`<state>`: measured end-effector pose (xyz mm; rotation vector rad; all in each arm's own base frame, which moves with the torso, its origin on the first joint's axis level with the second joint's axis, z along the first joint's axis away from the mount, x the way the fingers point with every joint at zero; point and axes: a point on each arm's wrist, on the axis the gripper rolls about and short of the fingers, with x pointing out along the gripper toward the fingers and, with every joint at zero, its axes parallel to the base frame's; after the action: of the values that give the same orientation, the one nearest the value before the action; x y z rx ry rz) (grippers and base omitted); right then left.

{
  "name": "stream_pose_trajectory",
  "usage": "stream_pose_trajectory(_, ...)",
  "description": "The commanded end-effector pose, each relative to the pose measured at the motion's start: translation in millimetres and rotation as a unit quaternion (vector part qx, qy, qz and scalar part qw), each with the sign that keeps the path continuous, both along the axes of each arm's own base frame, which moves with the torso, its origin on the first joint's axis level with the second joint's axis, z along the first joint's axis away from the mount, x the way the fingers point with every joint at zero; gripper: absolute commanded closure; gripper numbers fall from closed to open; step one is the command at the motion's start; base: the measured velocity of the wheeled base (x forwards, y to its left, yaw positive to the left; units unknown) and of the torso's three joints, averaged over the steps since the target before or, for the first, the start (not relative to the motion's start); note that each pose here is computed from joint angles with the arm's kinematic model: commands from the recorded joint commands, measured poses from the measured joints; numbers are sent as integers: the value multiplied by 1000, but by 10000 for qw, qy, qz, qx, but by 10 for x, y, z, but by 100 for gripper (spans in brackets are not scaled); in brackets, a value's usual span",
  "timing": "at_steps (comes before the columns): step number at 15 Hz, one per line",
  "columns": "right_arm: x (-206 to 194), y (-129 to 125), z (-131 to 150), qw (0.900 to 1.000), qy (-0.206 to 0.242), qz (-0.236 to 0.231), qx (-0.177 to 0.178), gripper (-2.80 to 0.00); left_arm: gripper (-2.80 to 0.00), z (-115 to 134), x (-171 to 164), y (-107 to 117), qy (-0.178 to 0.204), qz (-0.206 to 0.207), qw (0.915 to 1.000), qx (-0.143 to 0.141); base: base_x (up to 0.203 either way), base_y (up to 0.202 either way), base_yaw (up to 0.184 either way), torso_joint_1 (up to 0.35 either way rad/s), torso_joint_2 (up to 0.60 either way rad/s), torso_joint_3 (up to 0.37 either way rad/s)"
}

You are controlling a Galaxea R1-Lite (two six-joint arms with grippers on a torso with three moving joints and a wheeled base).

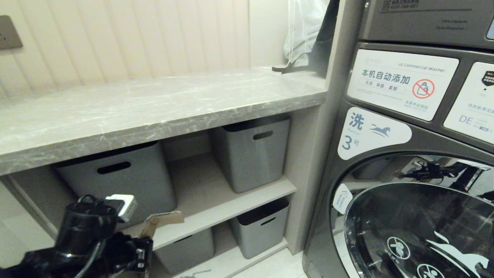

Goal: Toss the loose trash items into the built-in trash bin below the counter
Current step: Put the garbage in the trash can

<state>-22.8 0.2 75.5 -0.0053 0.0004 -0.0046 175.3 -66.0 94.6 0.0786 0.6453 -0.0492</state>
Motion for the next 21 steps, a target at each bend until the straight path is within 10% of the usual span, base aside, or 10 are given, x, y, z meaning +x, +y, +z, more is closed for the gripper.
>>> stream_pose_trajectory(1,0,0,0,10000,-2,0,-4,0,0,187,-380,171,-676,-57,9976,-117,0,0,0,0,0,0)
stream_pose_trajectory(10,0,0,0,10000,-2,7,-4,0,0,254,-1142,607,-2207,-333,9746,160,0,0,0,0,0,0)
stream_pose_trajectory(15,0,0,0,10000,-2,0,-4,0,0,212,-1612,642,-3164,-360,9479,72,0,0,0,0,0,0)
stream_pose_trajectory(21,0,0,0,10000,-2,0,3,0,0,-90,-1969,640,-3516,-254,9357,123,0,0,0,0,0,0)
